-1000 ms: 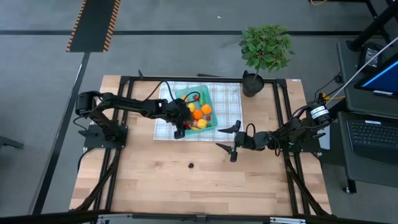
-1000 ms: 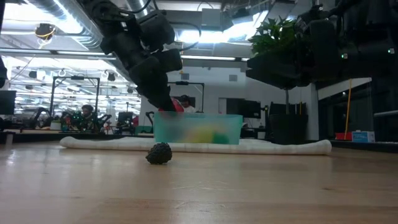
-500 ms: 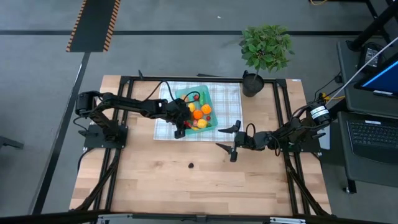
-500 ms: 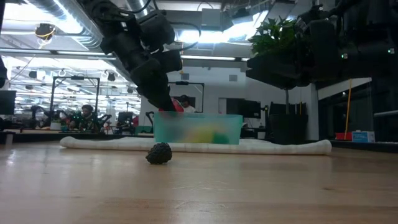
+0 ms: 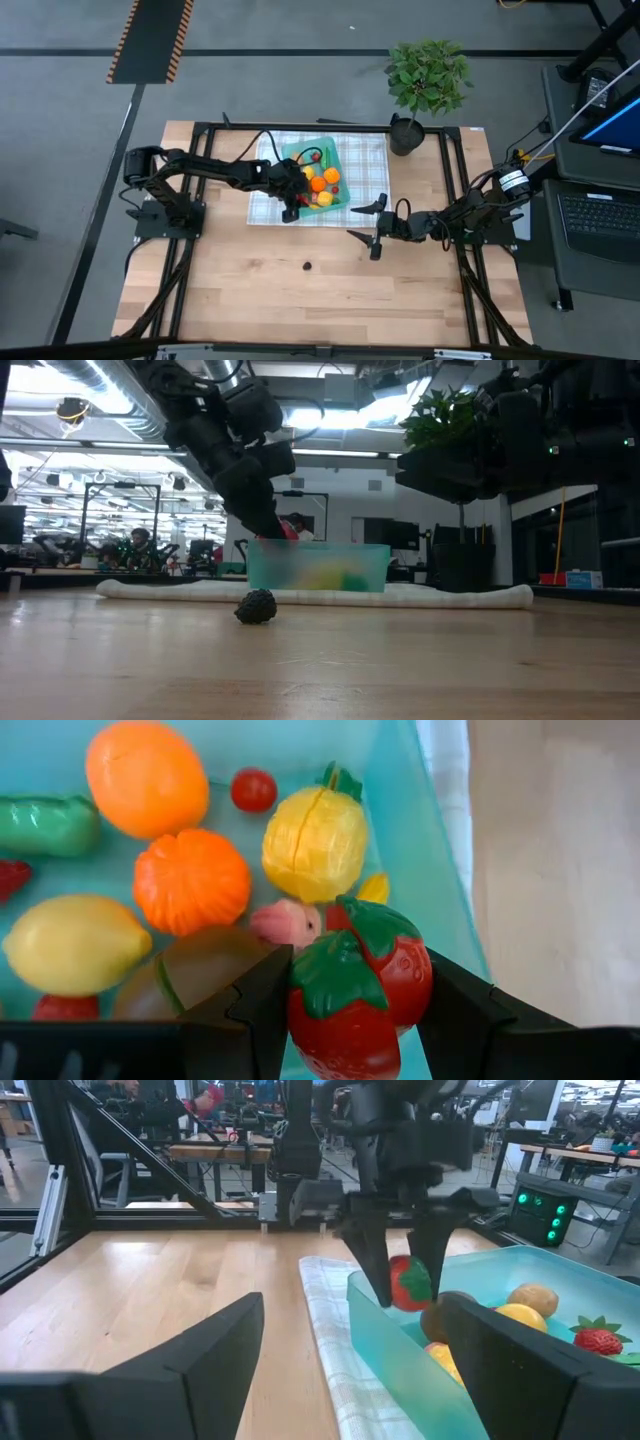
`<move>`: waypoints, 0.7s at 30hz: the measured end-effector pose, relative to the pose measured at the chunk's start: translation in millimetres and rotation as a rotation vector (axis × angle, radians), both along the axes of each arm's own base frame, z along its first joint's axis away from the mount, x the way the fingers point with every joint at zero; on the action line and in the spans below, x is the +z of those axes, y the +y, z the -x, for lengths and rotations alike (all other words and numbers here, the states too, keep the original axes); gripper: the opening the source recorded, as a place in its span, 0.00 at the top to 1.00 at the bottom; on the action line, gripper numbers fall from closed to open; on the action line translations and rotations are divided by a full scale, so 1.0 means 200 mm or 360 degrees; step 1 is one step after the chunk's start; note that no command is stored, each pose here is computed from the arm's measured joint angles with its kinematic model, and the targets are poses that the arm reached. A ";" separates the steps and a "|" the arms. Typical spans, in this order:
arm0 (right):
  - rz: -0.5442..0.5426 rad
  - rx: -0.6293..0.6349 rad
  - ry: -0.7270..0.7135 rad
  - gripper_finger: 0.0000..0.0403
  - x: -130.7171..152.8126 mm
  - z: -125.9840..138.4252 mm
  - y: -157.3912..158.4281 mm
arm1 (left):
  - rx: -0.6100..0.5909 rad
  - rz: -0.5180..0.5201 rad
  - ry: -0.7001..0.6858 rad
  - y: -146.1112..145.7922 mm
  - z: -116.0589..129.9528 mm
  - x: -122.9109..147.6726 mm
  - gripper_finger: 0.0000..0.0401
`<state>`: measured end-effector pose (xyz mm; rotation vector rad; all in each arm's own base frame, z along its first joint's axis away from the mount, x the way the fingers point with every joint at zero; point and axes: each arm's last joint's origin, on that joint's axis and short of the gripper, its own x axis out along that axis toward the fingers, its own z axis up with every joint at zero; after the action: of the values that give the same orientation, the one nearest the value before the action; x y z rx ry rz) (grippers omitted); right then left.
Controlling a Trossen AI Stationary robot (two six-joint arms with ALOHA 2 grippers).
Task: Pick and placing Produce into tupperware
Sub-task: Put the red strawberry into the blue bin
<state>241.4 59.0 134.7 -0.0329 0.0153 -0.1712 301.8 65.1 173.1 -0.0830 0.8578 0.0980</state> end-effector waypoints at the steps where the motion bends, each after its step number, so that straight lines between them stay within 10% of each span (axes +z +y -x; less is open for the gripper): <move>1: 0.0000 0.0000 0.0000 0.24 0.00 0.00 0.00 | 0.0001 0.0002 0.0013 0.00 0.00 -0.01 0.58; 21: 0.0005 -0.0011 0.0005 0.24 0.00 0.00 -0.01 | -0.0005 0.0009 0.0087 0.01 -0.02 -0.09 0.53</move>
<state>241.8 57.5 134.5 -0.0359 0.0181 -0.1779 306.2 67.2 154.4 -0.0842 0.9130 0.0951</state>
